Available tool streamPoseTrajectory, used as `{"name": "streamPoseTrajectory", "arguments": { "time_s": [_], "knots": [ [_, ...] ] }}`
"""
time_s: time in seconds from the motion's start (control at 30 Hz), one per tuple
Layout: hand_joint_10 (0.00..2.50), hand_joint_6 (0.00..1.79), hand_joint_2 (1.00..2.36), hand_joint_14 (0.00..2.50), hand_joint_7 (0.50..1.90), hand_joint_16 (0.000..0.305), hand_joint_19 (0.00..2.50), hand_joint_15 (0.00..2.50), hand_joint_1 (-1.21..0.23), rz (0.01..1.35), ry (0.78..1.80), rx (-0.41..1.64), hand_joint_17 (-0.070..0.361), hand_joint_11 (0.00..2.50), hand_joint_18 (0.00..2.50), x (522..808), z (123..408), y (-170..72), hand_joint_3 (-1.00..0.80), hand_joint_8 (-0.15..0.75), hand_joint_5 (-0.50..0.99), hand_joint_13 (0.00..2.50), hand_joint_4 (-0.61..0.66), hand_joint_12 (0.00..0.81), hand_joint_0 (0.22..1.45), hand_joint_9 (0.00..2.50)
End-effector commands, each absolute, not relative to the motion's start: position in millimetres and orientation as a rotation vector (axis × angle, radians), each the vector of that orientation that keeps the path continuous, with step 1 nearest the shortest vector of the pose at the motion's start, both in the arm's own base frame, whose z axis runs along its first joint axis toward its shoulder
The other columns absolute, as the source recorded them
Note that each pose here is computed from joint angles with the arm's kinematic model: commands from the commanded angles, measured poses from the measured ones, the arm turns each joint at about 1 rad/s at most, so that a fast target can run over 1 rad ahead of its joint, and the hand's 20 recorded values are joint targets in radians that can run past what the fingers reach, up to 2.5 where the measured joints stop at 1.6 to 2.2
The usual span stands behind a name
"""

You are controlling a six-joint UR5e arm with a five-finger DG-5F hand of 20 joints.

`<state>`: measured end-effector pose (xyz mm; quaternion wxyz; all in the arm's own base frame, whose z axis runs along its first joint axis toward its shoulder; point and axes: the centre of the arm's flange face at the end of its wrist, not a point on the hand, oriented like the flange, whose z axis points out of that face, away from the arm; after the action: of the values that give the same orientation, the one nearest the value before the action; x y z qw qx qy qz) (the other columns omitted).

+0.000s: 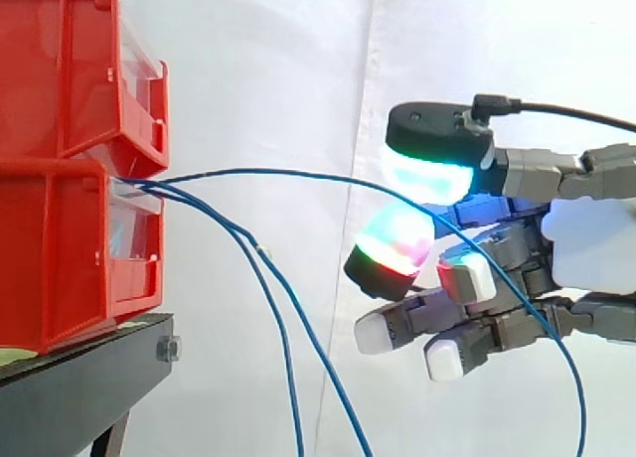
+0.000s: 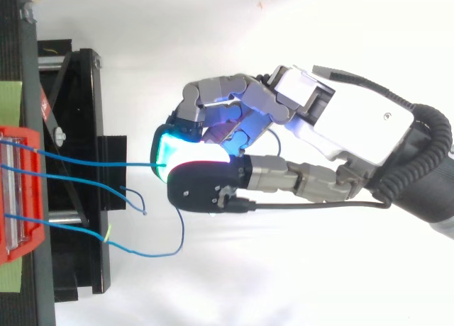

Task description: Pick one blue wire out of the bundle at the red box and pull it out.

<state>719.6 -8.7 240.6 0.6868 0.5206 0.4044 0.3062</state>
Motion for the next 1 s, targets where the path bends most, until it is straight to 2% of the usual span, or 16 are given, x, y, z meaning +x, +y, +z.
{"name": "streamPoseTrajectory", "arguments": {
  "time_s": [0.0,0.3,0.37,0.57,0.9,0.97],
  "knots": [
    [0.02,0.70,1.01,0.02,1.22,0.046,0.61,0.40,-0.62,0.685,0.906,1.166,0.104,0.76,0.84,719.5,240.1,-8.9,-0.24,0.264,-0.03,0.77,0.18,0.366,0.61,1.40],
    [0.02,0.68,1.01,0.01,1.30,0.048,0.60,0.40,-0.74,0.688,0.904,1.164,0.107,0.76,0.84,719.7,241.4,-8.7,-0.24,0.259,-0.02,0.77,0.14,0.370,0.60,1.39],
    [0.02,0.69,1.01,0.02,1.28,0.046,0.60,0.41,-0.80,0.687,0.905,1.164,0.104,0.77,0.81,719.9,240.4,-8.7,-0.27,0.252,-0.03,0.74,0.13,0.362,0.60,1.36],
    [0.02,0.71,1.01,0.02,1.26,0.043,0.62,0.42,-0.85,0.690,0.906,1.163,0.097,0.77,0.76,720.0,240.5,-6.4,-0.33,0.233,-0.04,0.71,0.12,0.345,0.59,1.31],
    [0.02,0.74,1.01,0.02,1.22,0.041,0.63,0.42,-0.81,0.690,0.906,1.163,0.093,0.78,0.74,720.0,240.5,-6.4,-0.35,0.238,-0.05,0.70,0.14,0.340,0.59,1.30],
    [0.02,0.74,1.01,0.02,1.19,0.042,0.64,0.42,-0.66,0.690,0.906,1.163,0.095,0.78,0.75,719.8,241.4,-6.5,-0.39,0.247,-0.06,0.71,0.13,0.341,0.56,1.33]
  ]
}}
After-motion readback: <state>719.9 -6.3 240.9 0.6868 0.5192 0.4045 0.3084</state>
